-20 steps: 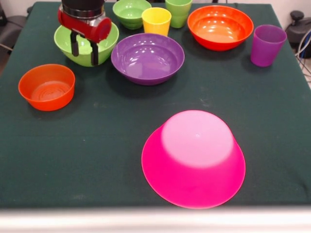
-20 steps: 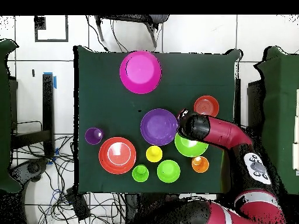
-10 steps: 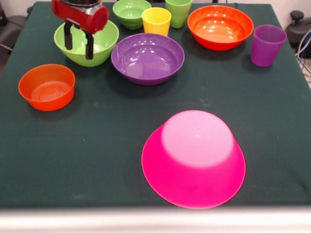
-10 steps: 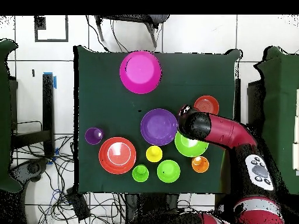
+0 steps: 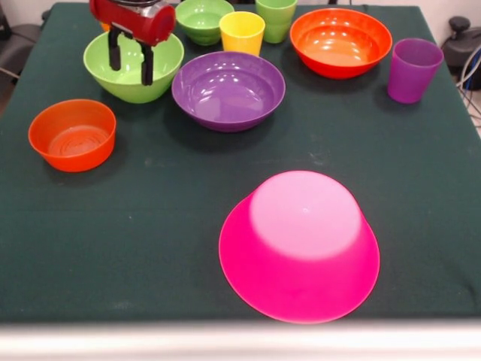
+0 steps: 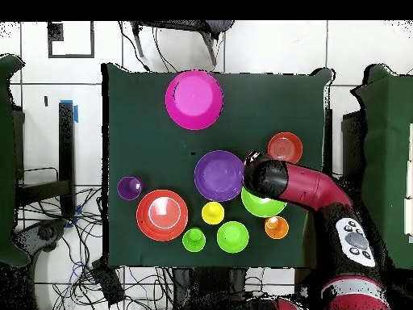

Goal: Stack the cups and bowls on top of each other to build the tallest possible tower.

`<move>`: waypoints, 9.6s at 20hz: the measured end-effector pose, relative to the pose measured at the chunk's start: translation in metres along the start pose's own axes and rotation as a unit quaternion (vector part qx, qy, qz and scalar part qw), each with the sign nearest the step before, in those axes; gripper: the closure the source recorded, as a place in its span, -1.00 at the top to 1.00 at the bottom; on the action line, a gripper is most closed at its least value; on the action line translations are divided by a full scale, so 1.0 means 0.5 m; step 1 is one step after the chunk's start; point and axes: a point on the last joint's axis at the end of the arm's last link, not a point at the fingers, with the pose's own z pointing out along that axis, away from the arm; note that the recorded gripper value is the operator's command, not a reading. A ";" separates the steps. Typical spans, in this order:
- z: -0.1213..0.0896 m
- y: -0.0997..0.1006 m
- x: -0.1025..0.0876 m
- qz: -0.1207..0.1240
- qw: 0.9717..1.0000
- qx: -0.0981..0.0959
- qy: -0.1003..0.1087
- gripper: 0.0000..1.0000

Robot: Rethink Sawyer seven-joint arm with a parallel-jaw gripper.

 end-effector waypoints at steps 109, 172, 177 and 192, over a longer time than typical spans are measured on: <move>-0.361 0.547 -0.074 -0.134 0.988 0.056 -0.043 -1.00; -0.233 0.905 -0.047 -0.160 0.973 0.148 -0.080 -1.00; -0.216 0.880 -0.068 -0.151 0.972 0.164 -0.069 -1.00; -0.199 0.869 -0.076 -0.135 0.975 0.170 -0.041 -1.00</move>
